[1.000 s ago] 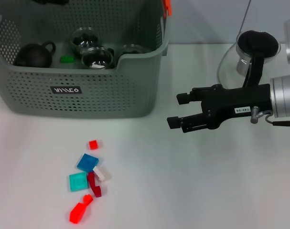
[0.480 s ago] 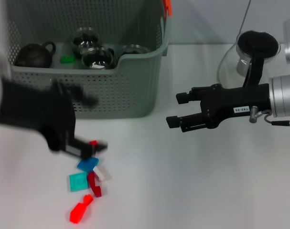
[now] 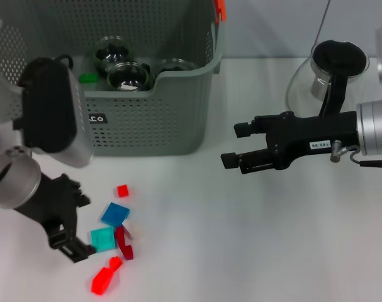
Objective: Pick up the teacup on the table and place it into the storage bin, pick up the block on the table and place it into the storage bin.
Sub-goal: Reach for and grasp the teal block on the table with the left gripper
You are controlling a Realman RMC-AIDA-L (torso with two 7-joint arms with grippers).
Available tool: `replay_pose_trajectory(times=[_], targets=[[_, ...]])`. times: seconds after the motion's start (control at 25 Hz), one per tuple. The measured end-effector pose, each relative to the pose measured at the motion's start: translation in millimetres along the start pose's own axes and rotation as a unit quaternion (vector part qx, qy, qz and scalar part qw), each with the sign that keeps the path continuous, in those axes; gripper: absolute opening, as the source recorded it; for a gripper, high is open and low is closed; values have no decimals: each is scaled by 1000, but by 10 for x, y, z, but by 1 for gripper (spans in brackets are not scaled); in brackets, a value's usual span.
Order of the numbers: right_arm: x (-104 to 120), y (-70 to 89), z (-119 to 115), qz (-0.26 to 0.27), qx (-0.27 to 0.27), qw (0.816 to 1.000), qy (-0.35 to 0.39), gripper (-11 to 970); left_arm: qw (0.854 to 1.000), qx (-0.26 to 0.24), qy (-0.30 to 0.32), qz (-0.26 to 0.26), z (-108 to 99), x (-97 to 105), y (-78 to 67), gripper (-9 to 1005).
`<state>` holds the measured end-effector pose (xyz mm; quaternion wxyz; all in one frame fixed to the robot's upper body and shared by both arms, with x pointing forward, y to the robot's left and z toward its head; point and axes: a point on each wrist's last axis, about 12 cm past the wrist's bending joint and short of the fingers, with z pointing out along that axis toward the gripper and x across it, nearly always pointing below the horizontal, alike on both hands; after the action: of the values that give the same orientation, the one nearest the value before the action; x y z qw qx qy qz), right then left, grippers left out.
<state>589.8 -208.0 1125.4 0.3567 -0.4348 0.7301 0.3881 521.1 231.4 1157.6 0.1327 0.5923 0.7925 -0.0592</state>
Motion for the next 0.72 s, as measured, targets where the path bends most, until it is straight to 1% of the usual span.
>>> replay_pose_trajectory(times=[0.12, 0.2, 0.44, 0.72], targets=[[-1, -5, -7, 3, 2, 1000, -2, 885, 999, -4, 41, 8, 103, -15, 3, 904], [2, -6, -9, 4, 2, 1000, -3, 884, 998, -9, 54, 13, 154, -40, -1, 904], [0, -6, -8, 5, 2, 1000, -3, 884, 997, -7, 70, 25, 301, -120, 6, 905], [-5, -13, -16, 4, 4, 1000, -4, 884, 996, 1, 78, 42, 395, -188, 0, 904]])
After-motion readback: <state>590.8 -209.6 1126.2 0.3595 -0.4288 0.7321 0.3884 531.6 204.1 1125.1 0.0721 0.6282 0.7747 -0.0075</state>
